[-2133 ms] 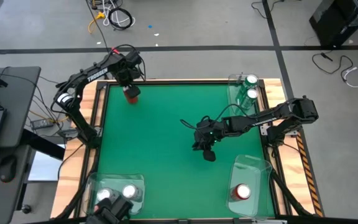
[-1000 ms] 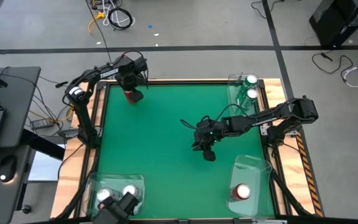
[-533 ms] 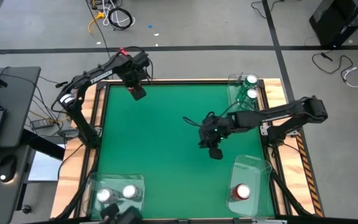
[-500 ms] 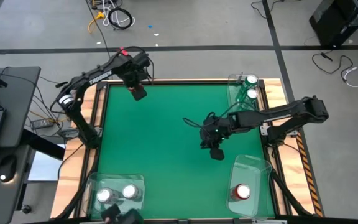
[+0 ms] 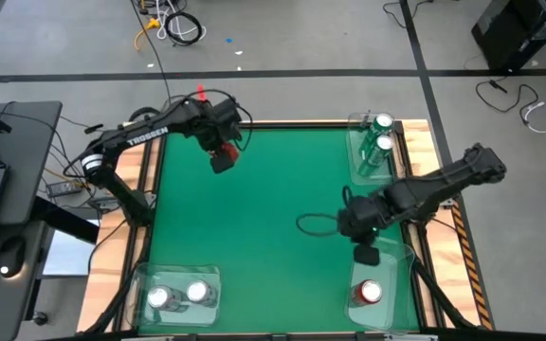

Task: Sort soda cans
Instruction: Put the red-black soda can into the top center transparent bin

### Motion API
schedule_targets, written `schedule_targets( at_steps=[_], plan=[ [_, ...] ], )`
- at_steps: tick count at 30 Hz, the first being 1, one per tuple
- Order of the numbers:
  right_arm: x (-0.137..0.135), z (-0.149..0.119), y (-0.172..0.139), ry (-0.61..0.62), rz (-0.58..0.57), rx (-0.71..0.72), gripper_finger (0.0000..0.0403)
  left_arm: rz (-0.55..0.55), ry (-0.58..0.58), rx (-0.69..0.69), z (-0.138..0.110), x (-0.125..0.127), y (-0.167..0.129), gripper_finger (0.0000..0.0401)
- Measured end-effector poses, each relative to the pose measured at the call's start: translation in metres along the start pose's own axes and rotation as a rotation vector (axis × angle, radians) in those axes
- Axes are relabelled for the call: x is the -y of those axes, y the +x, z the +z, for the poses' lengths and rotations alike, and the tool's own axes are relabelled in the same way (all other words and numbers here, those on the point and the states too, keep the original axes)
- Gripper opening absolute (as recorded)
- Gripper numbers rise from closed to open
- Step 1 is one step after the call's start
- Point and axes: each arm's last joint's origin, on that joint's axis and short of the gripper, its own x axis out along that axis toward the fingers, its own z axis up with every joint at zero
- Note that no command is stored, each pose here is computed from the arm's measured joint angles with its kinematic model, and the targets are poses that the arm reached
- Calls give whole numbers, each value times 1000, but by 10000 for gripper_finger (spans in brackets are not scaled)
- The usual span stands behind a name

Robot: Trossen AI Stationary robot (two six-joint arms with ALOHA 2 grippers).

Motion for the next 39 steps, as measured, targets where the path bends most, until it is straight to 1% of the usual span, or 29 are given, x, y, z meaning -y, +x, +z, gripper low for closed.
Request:
schedule_targets(
  at_steps=[4,7,9,12,18,23,28,35,39],
  plan=[
    [-10,-20,10,104,-51,-117,0,-3,21,-52,-5,13,-1,293],
    [-14,-32,23,128,-79,-144,0,14,27,-83,-8,18,-3,293],
    [-13,-39,32,149,-100,-163,0,30,27,-79,-9,20,-5,293],
    [-6,-44,51,181,-144,-150,0,30,23,-63,-11,20,-9,293],
    [12,-50,87,207,-175,-107,0,36,-1,-45,-14,19,-14,293],
    [26,-50,102,221,-224,-50,0,37,-4,-52,-14,19,-14,293],
    [40,-43,109,217,-261,23,0,39,-12,-52,-14,19,-14,293],
    [55,-23,106,168,-295,150,0,40,-16,-53,-14,19,-14,293],
    [67,-8,103,142,-290,230,0,40,-16,-64,-15,19,-14,293]
  ],
)
